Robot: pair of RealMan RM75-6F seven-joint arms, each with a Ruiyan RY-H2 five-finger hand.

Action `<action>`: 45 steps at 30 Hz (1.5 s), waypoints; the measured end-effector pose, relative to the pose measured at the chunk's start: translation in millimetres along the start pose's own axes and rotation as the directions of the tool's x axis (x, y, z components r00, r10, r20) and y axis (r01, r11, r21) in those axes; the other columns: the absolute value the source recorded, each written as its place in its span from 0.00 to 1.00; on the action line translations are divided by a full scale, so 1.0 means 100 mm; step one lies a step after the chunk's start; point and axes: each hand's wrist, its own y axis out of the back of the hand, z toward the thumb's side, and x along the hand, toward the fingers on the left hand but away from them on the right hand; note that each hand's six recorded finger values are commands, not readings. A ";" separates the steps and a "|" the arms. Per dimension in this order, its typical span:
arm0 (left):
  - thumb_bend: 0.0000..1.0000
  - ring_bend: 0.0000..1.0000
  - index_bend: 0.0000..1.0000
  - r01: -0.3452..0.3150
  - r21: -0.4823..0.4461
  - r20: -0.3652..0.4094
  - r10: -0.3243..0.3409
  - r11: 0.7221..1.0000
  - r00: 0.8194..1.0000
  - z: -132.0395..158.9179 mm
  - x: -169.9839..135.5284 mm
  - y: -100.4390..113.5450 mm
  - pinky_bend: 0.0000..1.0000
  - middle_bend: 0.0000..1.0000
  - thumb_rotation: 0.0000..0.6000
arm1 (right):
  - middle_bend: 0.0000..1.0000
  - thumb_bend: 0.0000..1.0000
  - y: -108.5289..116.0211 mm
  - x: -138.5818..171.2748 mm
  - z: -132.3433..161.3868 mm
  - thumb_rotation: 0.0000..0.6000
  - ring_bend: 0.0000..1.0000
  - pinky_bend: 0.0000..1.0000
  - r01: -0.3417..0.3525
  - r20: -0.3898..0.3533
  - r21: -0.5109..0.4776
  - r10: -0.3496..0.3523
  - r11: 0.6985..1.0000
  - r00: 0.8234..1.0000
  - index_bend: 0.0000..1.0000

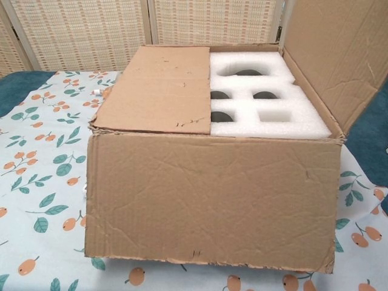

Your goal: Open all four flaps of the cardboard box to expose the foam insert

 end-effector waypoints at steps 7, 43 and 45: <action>0.46 0.00 0.12 -0.007 0.033 0.040 0.006 0.999 0.999 0.14 -0.01 -0.05 0.00 0.00 1.00 | 0.00 0.47 -0.21 0.47 -0.27 0.26 0.00 0.00 -0.059 0.059 -0.034 0.061 0.998 0.996 0.54; 1.00 0.00 0.43 0.015 0.026 0.577 -0.028 1.000 0.817 1.89 0.38 0.53 0.00 0.02 1.00 | 0.00 0.47 -0.89 1.26 -0.79 0.41 0.00 0.00 0.340 0.305 -0.263 -0.257 0.903 0.917 0.37; 1.00 0.00 0.44 0.019 0.062 0.607 -0.053 0.998 0.793 2.08 0.44 0.52 0.00 0.02 1.00 | 0.00 0.47 -0.87 1.30 -0.80 0.41 0.00 0.00 0.362 0.308 -0.292 -0.271 0.885 0.912 0.37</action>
